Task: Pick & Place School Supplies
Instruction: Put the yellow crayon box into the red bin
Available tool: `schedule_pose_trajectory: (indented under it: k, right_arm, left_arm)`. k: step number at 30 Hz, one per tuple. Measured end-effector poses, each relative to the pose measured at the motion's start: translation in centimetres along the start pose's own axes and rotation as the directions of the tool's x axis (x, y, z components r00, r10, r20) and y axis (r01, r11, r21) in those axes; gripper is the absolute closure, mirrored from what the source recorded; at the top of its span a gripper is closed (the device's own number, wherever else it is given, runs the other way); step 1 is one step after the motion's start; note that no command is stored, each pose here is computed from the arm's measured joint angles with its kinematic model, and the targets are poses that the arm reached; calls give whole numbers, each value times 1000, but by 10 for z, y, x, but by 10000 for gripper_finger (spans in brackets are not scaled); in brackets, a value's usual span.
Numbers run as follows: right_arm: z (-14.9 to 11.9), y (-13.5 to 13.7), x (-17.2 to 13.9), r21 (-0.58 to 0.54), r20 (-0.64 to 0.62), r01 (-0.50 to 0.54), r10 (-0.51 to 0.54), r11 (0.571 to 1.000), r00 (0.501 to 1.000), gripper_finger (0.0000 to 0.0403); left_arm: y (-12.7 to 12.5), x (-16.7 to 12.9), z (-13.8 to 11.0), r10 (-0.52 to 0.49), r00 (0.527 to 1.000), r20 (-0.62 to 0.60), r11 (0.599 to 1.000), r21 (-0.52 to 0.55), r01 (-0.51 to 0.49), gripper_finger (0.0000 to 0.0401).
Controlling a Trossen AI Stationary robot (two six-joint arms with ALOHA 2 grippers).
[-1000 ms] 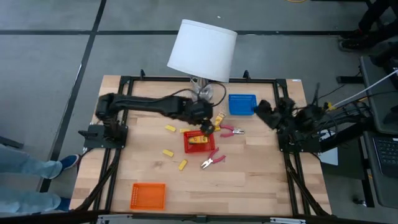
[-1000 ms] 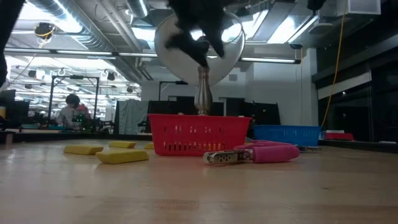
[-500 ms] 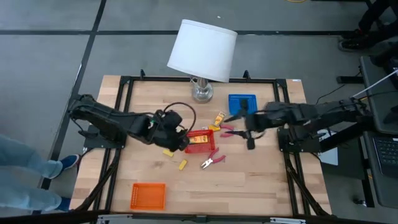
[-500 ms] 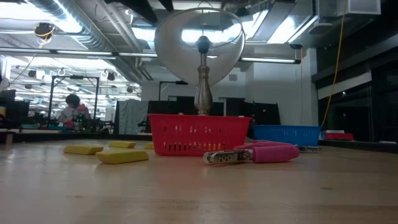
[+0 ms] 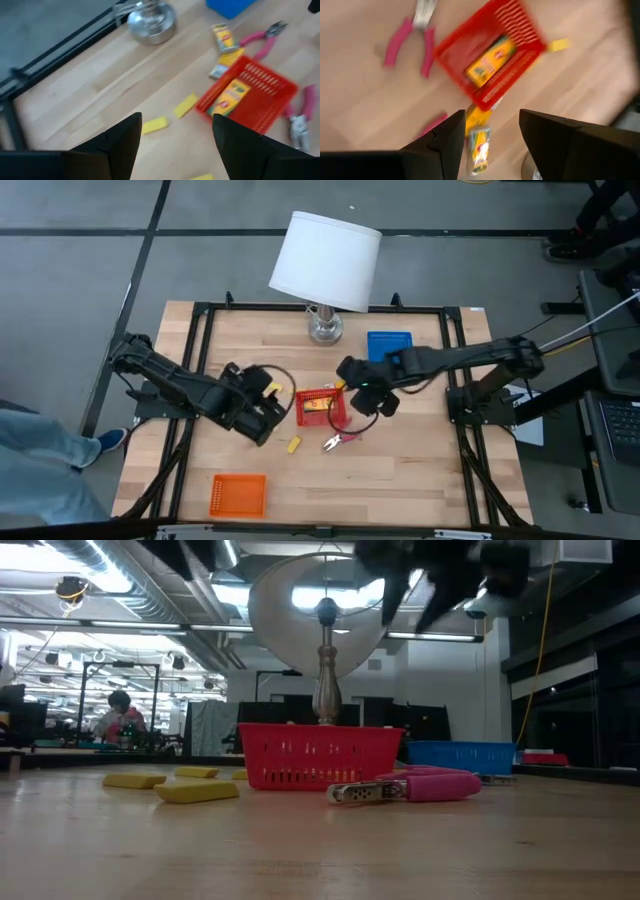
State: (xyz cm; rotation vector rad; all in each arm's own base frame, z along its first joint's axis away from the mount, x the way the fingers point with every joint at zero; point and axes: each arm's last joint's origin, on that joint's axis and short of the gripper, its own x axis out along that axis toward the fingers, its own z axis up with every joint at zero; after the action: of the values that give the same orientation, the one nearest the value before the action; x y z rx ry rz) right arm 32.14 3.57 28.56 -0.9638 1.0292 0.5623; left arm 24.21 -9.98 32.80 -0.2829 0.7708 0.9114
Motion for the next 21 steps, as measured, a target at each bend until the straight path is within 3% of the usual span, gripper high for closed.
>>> schedule_pose_trajectory:
  k: [5, 8, 15, 21]
  right_arm:
    - [-12, -9, 41, -153, -94, -97, 83, 983, 992, 213]
    - [-24, -15, 63, -156, -146, -149, 126, 976, 981, 213]
    - [-70, -36, 83, 14, -189, -175, 175, 984, 966, 213]
    - [-99, -45, 91, 160, -114, -215, 234, 963, 966, 213]
  left_arm:
    - [7, -17, -21, 26, 1000, 9, 999, -36, -25, 162]
    - [8, -22, -35, 3, 1000, 9, 999, -47, -3, 162]
    - [8, -28, -51, -18, 1000, -10, 997, -74, 17, 162]
    - [8, -28, -51, -18, 1000, -5, 999, -49, 18, 162]
